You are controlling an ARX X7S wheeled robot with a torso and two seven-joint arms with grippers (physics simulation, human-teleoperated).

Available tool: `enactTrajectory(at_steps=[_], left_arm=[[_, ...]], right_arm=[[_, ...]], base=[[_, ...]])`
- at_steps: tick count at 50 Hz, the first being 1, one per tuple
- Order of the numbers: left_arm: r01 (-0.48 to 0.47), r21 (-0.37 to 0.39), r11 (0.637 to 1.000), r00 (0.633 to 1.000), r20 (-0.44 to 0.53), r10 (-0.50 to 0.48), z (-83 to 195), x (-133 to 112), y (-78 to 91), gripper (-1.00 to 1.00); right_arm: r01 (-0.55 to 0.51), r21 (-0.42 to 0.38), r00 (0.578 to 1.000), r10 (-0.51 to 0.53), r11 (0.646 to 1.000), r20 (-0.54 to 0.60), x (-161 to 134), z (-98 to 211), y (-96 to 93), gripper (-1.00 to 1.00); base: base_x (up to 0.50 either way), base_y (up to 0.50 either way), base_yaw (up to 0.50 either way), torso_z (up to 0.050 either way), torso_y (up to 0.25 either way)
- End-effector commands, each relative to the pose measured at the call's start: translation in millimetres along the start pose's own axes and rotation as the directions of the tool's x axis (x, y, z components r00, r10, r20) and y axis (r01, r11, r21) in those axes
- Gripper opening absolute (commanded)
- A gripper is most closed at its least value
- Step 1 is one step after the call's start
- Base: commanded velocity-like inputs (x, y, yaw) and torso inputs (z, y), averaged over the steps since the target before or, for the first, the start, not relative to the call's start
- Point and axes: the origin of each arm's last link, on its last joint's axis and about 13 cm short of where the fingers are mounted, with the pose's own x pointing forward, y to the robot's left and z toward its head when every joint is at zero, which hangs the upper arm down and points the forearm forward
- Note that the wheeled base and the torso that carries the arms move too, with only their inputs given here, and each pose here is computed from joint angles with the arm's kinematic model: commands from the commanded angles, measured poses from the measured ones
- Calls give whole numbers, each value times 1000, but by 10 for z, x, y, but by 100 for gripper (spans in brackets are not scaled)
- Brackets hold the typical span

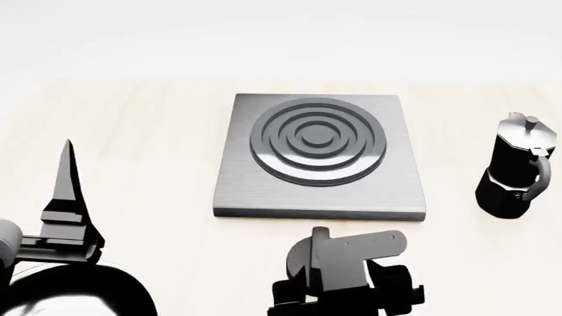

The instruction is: Turn on the stove.

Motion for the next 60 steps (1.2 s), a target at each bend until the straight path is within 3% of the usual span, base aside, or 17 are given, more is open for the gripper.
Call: enactTrajectory(at_steps=[1,39,60], left_arm=[[-1,1,1000,1000,-1,1,-1,0,-1,100],[-2,-1,1000,1000,-2,2,1,-2,-2,100],[-4,0,1000,1000,-4,4,-25,3,-1,100]], right_arm=[[3,2,1000,-3,1000,-17,39,-20,-3,100],[-5,4,999,5,1000,-41,99,-79,-20,100],[104,29,995,-104,994,4,-30,-111,-178,100]], base=[[0,0,0,0,0],[0,0,0,0,0],[0,0,0,0,0]])
